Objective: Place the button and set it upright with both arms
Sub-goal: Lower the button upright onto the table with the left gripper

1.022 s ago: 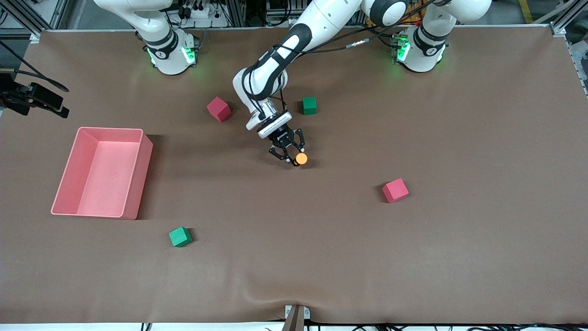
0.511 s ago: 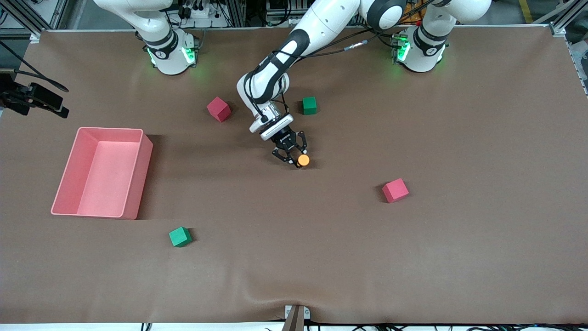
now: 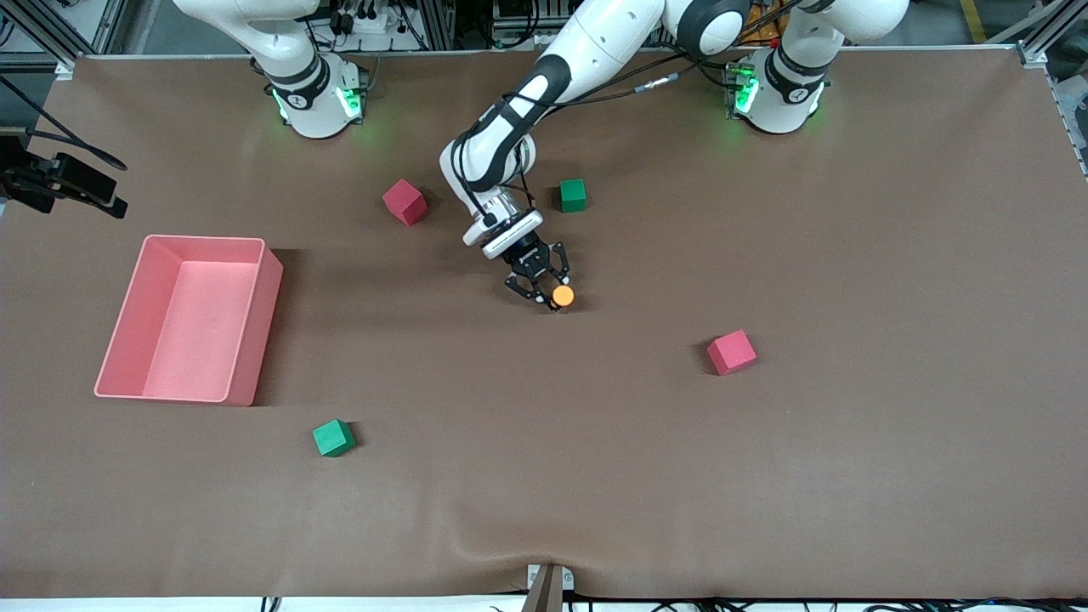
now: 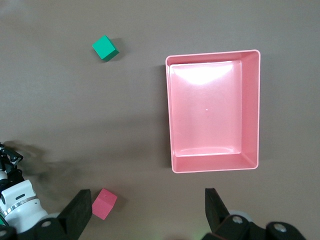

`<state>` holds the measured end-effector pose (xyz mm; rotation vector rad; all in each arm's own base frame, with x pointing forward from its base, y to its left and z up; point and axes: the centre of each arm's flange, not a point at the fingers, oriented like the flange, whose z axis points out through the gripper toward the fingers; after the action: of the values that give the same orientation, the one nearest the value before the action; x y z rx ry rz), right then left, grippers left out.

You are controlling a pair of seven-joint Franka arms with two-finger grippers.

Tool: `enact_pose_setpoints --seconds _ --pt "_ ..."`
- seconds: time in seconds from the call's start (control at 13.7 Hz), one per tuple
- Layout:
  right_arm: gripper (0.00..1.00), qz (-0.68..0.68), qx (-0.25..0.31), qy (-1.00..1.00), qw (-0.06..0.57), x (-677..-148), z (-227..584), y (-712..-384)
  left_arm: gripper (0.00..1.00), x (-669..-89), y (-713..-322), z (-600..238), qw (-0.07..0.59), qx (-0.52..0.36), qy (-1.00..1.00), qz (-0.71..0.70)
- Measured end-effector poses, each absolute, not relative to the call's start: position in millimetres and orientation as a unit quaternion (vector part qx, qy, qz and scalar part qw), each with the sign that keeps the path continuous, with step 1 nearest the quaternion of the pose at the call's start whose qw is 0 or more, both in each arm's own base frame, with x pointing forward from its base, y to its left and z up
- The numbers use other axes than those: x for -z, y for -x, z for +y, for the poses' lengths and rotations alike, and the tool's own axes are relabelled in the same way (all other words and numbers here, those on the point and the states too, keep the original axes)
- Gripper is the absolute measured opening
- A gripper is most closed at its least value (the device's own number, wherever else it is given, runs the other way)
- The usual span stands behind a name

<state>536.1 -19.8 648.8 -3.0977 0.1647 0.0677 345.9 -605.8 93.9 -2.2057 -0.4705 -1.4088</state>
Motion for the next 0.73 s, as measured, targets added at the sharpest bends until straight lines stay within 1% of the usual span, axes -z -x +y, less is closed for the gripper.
enact_pose_setpoints --seconds 0.73 --pt "1.00 0.049 -0.022 0.998 0.020 -648.5 -15.0 -536.5 0.41 -84.3 -344.3 -603.0 0.244 0.515 0.804 -0.166"
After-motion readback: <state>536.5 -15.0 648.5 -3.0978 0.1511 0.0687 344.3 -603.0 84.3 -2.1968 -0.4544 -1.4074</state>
